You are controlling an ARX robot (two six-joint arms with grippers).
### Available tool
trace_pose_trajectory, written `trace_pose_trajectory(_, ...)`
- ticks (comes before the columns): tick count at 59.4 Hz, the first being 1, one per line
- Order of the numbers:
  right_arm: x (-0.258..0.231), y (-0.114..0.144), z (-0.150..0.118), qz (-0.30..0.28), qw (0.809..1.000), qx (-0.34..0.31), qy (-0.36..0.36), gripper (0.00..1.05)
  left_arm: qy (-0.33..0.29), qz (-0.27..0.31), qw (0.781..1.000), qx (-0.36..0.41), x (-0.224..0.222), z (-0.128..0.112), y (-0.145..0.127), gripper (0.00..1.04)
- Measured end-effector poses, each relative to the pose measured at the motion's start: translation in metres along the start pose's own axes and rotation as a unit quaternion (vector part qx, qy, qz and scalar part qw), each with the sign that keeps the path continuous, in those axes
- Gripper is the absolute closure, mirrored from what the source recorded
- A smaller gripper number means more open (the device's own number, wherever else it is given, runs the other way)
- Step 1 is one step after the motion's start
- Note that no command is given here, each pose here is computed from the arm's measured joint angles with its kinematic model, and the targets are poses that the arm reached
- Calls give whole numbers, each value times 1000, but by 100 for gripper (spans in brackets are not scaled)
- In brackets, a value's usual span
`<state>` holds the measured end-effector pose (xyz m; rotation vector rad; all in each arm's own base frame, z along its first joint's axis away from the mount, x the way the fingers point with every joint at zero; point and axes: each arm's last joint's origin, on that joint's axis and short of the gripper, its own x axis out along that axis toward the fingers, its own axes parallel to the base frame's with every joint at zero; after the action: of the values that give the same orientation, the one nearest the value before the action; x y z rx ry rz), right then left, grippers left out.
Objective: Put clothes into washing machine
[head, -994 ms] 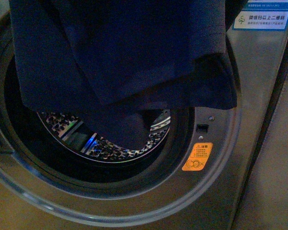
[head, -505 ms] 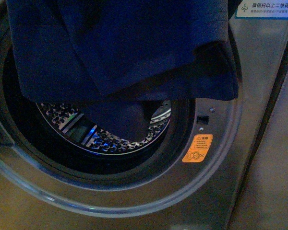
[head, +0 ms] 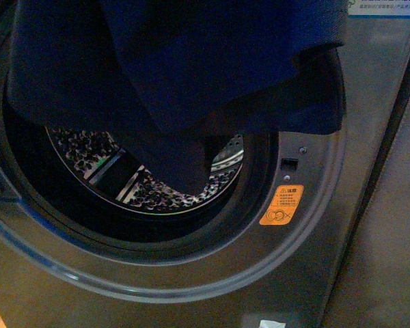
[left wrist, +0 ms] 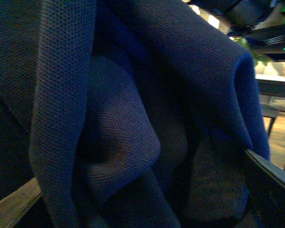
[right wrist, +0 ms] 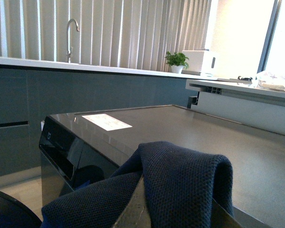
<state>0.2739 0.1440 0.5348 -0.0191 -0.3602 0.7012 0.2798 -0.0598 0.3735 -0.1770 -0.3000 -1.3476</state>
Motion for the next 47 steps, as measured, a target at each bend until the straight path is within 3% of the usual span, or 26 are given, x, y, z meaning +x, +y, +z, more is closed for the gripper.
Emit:
trace_pose_trajectory(18, 0, 0, 0, -1, 1000, 0, 0, 99, -37, -9, 997, -65, 19, 1, -16, 7)
trace_pose_trajectory(31, 0, 0, 0, -1, 1000, 0, 0, 99, -13, 68, 994, -82, 42, -7, -20, 7)
trace_pose_trajectory(47, 0, 0, 0, -2, 1000, 0, 0, 99, -6, 142, 990, -17, 70, -9, -28, 7)
